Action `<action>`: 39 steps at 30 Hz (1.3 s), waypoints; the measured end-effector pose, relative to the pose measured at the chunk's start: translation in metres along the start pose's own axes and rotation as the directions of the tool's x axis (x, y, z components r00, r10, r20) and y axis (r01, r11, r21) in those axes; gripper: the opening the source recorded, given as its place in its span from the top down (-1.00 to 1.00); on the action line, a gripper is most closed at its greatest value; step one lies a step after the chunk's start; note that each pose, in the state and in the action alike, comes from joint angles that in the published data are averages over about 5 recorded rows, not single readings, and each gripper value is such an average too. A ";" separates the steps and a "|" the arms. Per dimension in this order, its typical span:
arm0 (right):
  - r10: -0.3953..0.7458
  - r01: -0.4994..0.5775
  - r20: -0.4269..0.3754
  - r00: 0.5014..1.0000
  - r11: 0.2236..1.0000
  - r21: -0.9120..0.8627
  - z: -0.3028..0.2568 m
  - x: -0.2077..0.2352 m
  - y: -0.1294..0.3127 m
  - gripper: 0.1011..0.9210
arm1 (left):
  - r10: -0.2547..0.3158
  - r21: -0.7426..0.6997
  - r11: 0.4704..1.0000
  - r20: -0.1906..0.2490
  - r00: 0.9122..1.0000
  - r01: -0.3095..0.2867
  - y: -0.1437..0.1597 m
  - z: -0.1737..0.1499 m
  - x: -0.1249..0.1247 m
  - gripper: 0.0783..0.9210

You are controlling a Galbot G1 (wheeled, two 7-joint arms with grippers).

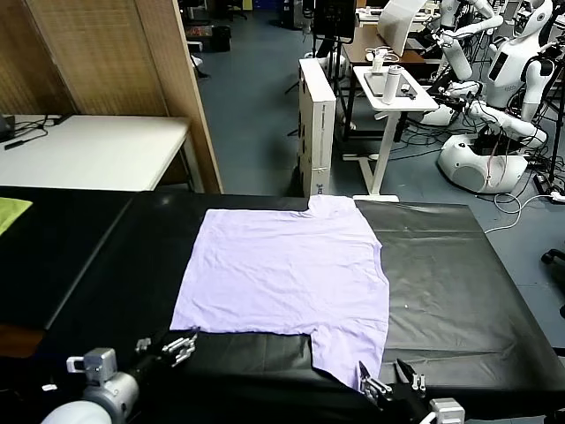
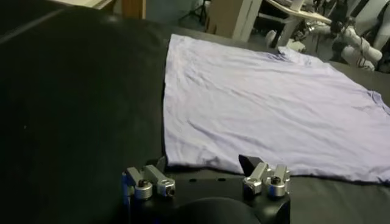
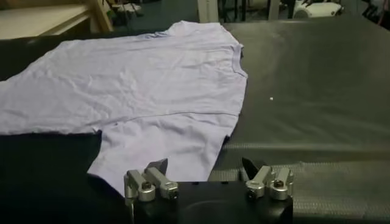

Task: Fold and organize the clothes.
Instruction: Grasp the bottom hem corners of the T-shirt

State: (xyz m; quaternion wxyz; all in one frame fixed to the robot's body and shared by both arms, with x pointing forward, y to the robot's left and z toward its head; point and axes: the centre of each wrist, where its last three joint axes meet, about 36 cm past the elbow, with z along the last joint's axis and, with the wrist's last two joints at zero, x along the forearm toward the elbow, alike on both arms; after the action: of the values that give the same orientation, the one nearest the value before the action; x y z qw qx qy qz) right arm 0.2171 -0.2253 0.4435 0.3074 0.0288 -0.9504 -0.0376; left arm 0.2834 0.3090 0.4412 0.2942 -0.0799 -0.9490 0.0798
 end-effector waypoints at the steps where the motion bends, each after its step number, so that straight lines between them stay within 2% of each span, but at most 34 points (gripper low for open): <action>1: -0.001 0.001 0.000 1.000 1.000 -0.001 0.000 0.000 0.000 -0.97 | -0.001 0.001 1.000 0.001 1.000 0.001 0.000 0.000 -0.001 -0.97; 8: -0.014 0.014 -0.007 1.000 1.000 -0.012 0.002 -0.004 0.007 -0.93 | -0.010 0.017 1.000 0.002 1.000 0.010 0.001 0.003 -0.007 -0.97; 13: -0.019 0.019 -0.017 1.000 1.000 -0.014 0.005 -0.004 0.009 -0.53 | -0.025 0.027 0.999 -0.007 1.000 0.025 0.003 0.009 -0.011 -0.92; 16: -0.017 0.017 -0.019 1.000 1.000 -0.014 0.006 -0.005 0.008 -0.35 | -0.031 0.033 0.999 -0.010 0.999 0.031 0.002 0.012 -0.012 -0.67; 18: -0.015 0.015 -0.019 1.000 1.000 -0.014 0.006 -0.006 0.007 -0.28 | -0.030 0.035 0.999 -0.011 0.999 0.031 0.002 0.012 -0.012 -0.38; 20: -0.014 0.014 -0.019 1.000 1.000 -0.014 0.006 -0.006 0.007 -0.11 | -0.029 0.036 0.999 -0.011 1.000 0.029 0.001 0.012 -0.012 -0.11; 21: -0.014 0.014 -0.020 1.000 1.000 -0.014 0.007 -0.005 0.007 0.00 | -0.029 0.036 0.999 -0.011 1.000 0.029 0.001 0.012 -0.012 0.07; 24: -0.017 0.017 -0.020 1.000 1.000 -0.014 0.006 -0.003 0.007 0.45 | -0.030 0.037 0.999 -0.012 0.999 0.031 0.001 0.012 -0.012 0.43; 26: -0.018 0.018 -0.019 1.000 1.000 -0.013 0.005 -0.001 0.007 0.74 | -0.032 0.038 0.999 -0.015 0.999 0.032 0.001 0.013 -0.012 0.60; 28: -0.017 0.017 -0.018 1.000 1.000 -0.011 0.004 0.002 0.007 0.89 | -0.033 0.038 0.999 -0.016 0.999 0.033 0.001 0.014 -0.011 0.76; 31: -0.012 0.012 -0.018 1.000 1.000 -0.004 0.002 0.008 0.006 0.91 | -0.034 0.038 0.999 -0.014 0.999 0.035 0.000 0.013 -0.009 0.84; 39: 0.023 -0.022 -0.062 0.998 1.000 0.018 -0.002 0.028 0.004 0.91 | -0.052 0.044 0.998 -0.008 0.999 0.052 -0.007 0.013 0.004 0.83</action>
State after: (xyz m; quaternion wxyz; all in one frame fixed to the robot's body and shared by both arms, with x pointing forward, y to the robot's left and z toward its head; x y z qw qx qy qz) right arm 0.1951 -0.2232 0.4615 0.3369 0.0219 -0.9410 -0.0248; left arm 0.2720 0.3016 0.4338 0.3012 -0.0490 -0.9477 0.0931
